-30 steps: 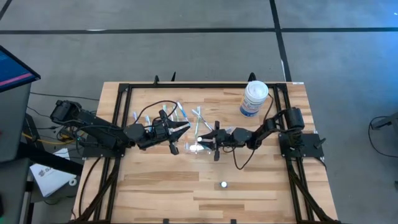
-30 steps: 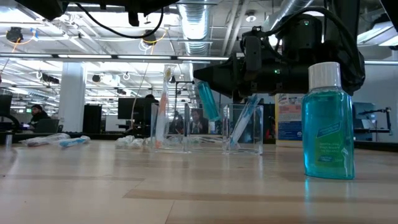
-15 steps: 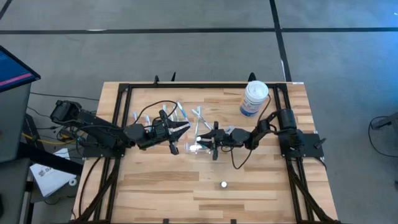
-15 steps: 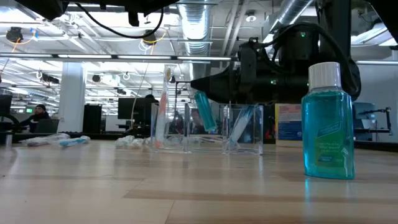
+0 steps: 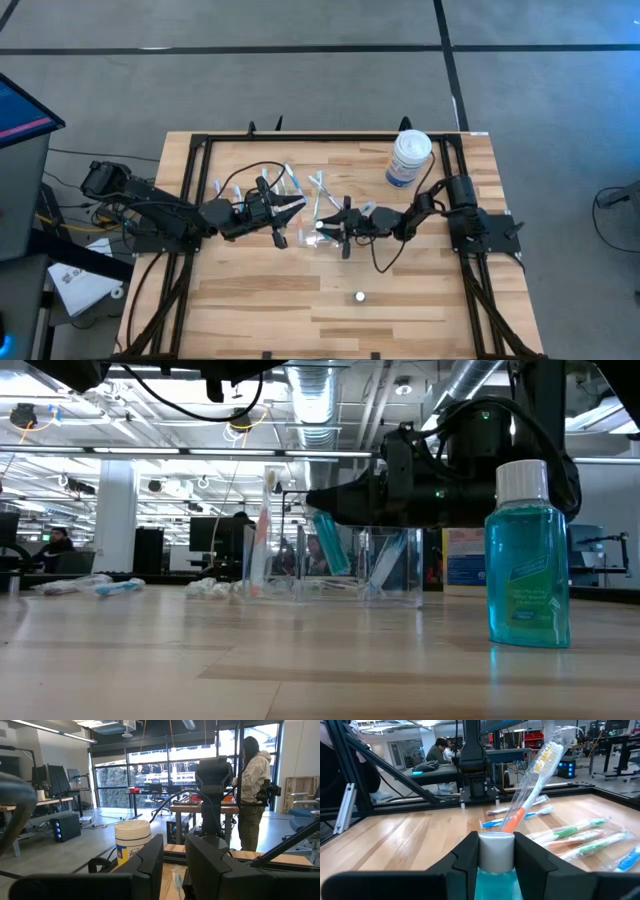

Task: Pick & Place toothbrushing station
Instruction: Put the top mouthwash into the transparent organizer, then put the left green toothbrush into the transparent organizer

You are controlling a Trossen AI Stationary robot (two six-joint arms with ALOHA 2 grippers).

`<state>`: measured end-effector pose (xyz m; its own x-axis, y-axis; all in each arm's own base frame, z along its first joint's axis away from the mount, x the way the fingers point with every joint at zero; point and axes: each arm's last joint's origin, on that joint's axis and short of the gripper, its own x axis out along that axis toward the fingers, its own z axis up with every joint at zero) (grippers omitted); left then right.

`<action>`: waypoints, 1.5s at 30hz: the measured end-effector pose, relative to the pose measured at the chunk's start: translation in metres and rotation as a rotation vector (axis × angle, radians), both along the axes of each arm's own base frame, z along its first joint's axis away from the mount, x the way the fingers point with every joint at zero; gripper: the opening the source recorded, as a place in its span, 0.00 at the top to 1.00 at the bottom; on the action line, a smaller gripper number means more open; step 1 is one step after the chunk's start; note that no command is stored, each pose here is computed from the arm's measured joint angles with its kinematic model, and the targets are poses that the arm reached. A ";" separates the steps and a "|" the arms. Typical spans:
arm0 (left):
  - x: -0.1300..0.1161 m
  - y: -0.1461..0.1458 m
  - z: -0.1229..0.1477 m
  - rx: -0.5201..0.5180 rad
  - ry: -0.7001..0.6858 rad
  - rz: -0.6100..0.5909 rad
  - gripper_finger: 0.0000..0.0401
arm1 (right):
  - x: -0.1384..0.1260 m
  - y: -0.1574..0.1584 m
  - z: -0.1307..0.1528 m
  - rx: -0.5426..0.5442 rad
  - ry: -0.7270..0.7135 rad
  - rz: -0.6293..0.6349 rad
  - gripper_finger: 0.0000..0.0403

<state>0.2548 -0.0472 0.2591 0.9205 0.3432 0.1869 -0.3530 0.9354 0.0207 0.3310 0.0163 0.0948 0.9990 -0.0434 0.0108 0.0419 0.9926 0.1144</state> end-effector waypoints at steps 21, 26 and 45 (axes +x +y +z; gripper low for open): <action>0.000 0.000 0.000 0.000 0.000 0.000 0.81 | 0.000 0.001 0.001 0.012 -0.012 0.031 0.72; 0.000 0.000 0.000 0.000 0.000 0.000 0.81 | 0.000 0.001 0.001 0.012 -0.013 0.031 0.72; 0.000 0.000 0.000 0.000 0.000 0.000 0.81 | -0.002 0.016 0.020 -0.011 -0.096 0.108 0.72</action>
